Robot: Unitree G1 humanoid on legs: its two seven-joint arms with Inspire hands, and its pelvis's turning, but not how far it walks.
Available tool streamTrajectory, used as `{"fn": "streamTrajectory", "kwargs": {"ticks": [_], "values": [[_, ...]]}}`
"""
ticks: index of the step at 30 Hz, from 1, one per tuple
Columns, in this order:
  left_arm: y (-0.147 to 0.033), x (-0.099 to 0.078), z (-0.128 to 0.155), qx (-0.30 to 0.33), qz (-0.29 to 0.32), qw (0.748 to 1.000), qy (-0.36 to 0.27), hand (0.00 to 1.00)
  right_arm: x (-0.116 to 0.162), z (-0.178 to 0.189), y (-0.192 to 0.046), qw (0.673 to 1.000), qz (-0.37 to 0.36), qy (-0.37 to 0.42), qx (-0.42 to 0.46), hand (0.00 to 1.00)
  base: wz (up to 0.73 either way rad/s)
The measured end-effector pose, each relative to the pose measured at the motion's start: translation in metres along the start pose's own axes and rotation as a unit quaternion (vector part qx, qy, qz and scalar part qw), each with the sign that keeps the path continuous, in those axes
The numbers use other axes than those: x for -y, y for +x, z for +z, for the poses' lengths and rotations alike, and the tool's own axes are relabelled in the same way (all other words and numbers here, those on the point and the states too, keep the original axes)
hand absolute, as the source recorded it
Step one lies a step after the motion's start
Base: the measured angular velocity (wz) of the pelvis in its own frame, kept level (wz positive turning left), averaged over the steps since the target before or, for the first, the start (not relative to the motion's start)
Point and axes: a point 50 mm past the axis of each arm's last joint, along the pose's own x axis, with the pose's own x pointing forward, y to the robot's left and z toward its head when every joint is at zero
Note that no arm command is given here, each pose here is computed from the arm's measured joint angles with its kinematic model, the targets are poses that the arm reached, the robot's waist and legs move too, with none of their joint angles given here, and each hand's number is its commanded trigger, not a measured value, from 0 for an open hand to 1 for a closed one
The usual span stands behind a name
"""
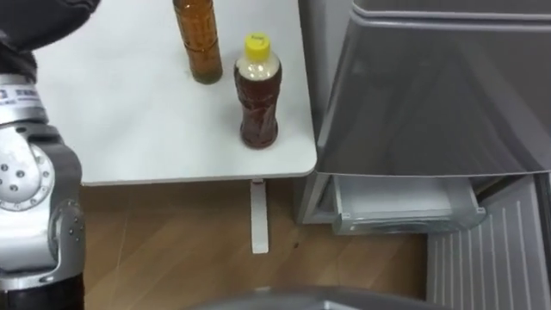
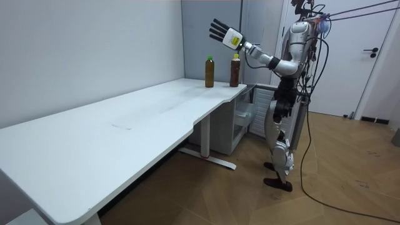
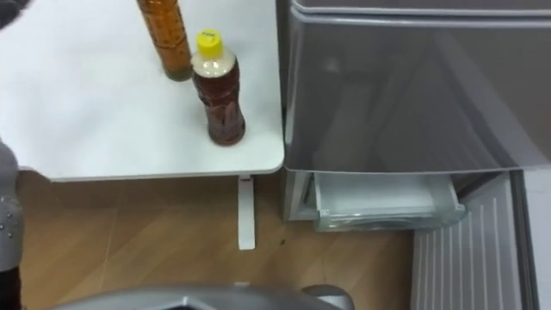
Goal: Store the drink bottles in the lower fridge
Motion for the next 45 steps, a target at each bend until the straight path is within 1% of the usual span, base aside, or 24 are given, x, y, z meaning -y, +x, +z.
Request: {"fn": "streamTrajectory", "kwargs": {"ticks": [3,5,9,16,24,37,45], "values": [[0.005,0.012,0.002,0.008,-0.044,0.999,-0.011,0.0,-0.001,-0.001,0.0,1.0,0.004,-0.001,-0.002,0.0,-0.13],[0.008,0.017,0.003,0.012,-0.064,0.998,-0.015,0.0,-0.001,-0.002,0.0,1.0,0.005,-0.003,-0.004,0.0,-0.18],[0.007,0.028,0.002,0.006,-0.102,0.995,-0.022,0.0,-0.003,0.0,0.001,1.0,0.008,-0.005,-0.002,0.0,-0.17],[0.006,0.033,-0.003,-0.015,-0.139,0.99,-0.024,0.0,-0.007,-0.002,0.001,0.999,0.017,-0.018,-0.021,0.0,-0.01],[0.002,0.044,-0.006,-0.03,-0.186,0.982,-0.03,0.0,-0.009,0.001,0.001,0.999,0.022,-0.039,-0.03,0.0,0.0],[0.002,0.045,-0.009,-0.038,-0.196,0.98,-0.027,0.0,-0.006,0.015,0.001,0.999,0.017,-0.044,-0.01,0.0,0.0],[0.0,0.044,-0.022,-0.072,-0.199,0.977,-0.028,0.0,-0.005,0.02,0.001,0.998,0.009,-0.059,-0.007,0.0,0.0]]}}
